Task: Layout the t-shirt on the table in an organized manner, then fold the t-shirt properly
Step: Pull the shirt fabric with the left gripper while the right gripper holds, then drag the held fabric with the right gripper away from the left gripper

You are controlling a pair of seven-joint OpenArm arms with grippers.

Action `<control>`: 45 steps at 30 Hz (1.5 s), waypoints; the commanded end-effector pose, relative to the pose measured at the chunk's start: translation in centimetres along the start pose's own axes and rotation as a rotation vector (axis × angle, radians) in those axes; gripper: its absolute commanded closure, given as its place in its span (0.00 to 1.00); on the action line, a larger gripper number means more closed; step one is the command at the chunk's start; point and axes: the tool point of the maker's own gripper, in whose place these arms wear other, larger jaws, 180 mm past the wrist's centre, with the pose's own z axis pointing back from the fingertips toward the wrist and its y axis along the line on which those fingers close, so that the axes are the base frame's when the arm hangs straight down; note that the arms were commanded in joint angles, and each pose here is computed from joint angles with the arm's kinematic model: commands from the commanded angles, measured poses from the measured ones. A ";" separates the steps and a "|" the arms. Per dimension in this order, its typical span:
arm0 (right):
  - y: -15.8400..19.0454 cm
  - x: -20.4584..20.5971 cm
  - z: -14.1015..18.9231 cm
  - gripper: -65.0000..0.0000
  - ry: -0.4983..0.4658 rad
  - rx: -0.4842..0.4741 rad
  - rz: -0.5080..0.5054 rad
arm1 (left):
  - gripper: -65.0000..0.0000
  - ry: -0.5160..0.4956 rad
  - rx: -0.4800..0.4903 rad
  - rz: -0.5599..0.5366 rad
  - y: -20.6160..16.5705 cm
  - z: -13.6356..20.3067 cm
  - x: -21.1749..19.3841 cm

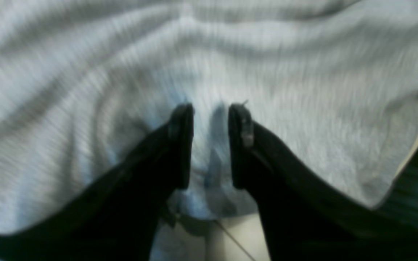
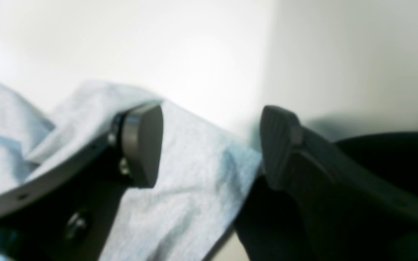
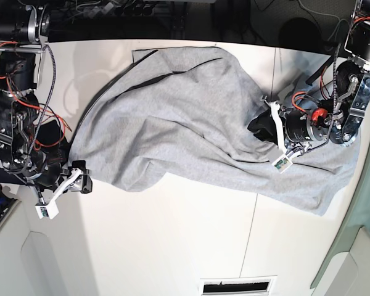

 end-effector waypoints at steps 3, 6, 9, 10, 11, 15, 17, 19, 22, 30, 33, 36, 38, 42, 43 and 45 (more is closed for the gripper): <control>0.4 1.3 -1.0 0.37 -0.018 0.047 0.009 | 0.70 -0.032 0.056 0.008 1.1 0.5 0.4; 1.4 -1.1 -2.0 0.37 0.054 0.065 0.039 | 0.70 0.017 0.090 0.009 1.1 0.3 -1.8; 2.6 -3.6 -2.6 0.38 0.123 0.086 0.088 | 0.70 0.061 0.139 -0.009 1.6 0.3 -3.5; 3.1 -4.1 -2.7 0.42 0.136 0.093 0.103 | 0.70 0.063 0.161 -0.014 2.0 0.3 -3.7; 3.3 -4.5 -2.8 0.50 0.148 0.098 0.114 | 0.70 0.057 0.187 -0.019 2.6 0.4 -3.7; 3.6 -6.8 -2.5 0.86 0.196 0.104 0.123 | 0.71 0.051 0.276 -0.037 4.8 0.5 -3.9; 3.7 -8.1 -1.9 1.00 0.231 0.106 0.127 | 0.73 0.063 0.294 -0.019 6.0 0.5 -4.3; 4.3 -9.1 -1.2 1.00 0.252 0.126 0.105 | 0.73 0.061 0.324 0.002 7.9 0.6 -4.1; 5.6 -9.6 0.3 1.00 0.209 0.176 0.039 | 0.73 0.035 0.332 0.020 10.1 0.6 -2.9; 11.1 -9.4 5.0 1.00 0.056 0.338 0.002 | 0.73 0.010 0.331 -0.003 13.5 -0.2 1.7; 12.6 -7.7 6.2 1.00 -0.003 0.361 0.038 | 0.73 0.033 0.320 -0.004 13.6 0.1 2.1; 13.3 -5.2 7.5 1.00 -0.059 0.365 0.089 | 0.73 0.043 0.245 0.002 12.2 0.0 2.7; 14.1 -3.6 8.4 1.00 -0.106 0.380 0.117 | 0.73 0.031 0.190 0.016 10.9 0.0 3.4; 17.2 -2.9 9.7 0.96 -0.129 0.494 0.136 | 0.73 -0.015 0.104 0.025 8.7 0.6 4.7; 18.1 -3.2 9.7 0.92 -0.123 0.516 0.143 | 0.73 -0.031 0.095 0.023 8.4 0.8 5.0; 20.1 -4.0 9.7 0.91 -0.104 0.565 0.165 | 0.73 -0.048 0.088 0.010 8.0 1.1 5.5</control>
